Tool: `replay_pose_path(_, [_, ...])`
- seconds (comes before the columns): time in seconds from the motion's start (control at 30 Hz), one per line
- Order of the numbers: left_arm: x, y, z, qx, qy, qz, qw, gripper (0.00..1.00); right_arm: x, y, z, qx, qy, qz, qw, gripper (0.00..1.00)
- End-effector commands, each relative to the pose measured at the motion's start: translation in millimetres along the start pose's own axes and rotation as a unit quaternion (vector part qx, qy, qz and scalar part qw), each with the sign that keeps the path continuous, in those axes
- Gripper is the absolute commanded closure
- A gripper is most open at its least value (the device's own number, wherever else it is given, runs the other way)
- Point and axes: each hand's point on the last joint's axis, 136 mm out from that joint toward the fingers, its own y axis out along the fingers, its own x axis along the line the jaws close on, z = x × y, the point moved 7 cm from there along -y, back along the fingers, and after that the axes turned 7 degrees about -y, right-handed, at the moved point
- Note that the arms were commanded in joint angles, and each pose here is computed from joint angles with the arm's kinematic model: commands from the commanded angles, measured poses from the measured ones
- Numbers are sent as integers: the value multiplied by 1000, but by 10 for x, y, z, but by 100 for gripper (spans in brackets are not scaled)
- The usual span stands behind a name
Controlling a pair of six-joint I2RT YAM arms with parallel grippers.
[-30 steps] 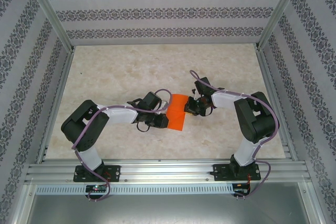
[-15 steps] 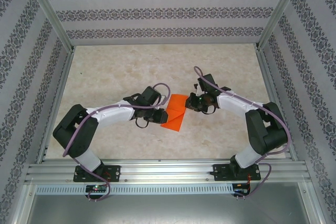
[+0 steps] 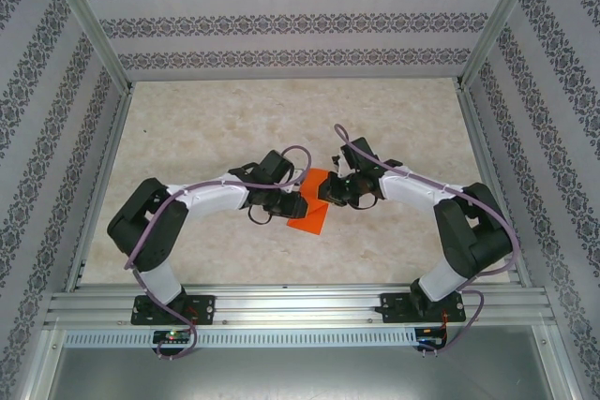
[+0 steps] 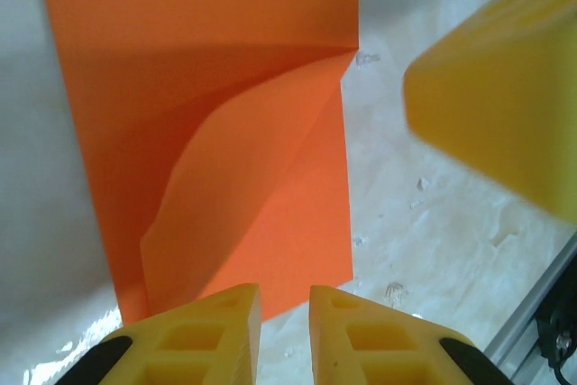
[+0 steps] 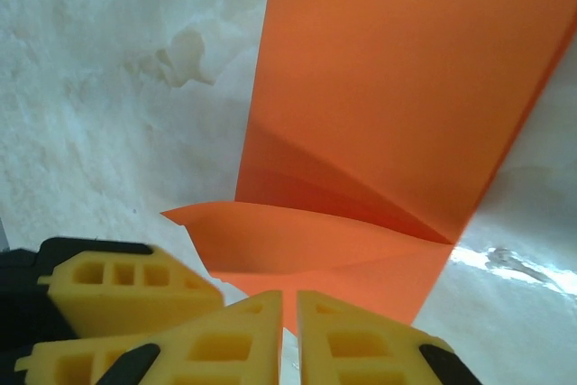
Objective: Fold a paper plane with a square sheet of paper (fold left side to right side)
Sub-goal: Fold the triangle a second time at the center of the table.
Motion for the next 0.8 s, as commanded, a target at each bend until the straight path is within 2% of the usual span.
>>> replay_pose_path(0.0, [-132, 20, -164, -12, 13, 22, 1000, 78, 56, 128, -22, 10, 3, -17, 1000, 87])
replay_pose_path(0.37, [-20, 182, -140, 7, 7, 8, 1000, 77, -85, 402, -66, 34, 15, 22, 999, 86])
replay_pose_path(0.77, [-68, 215, -95, 18, 15, 36, 999, 75, -291, 474, 6, 51, 32, 67, 996, 87])
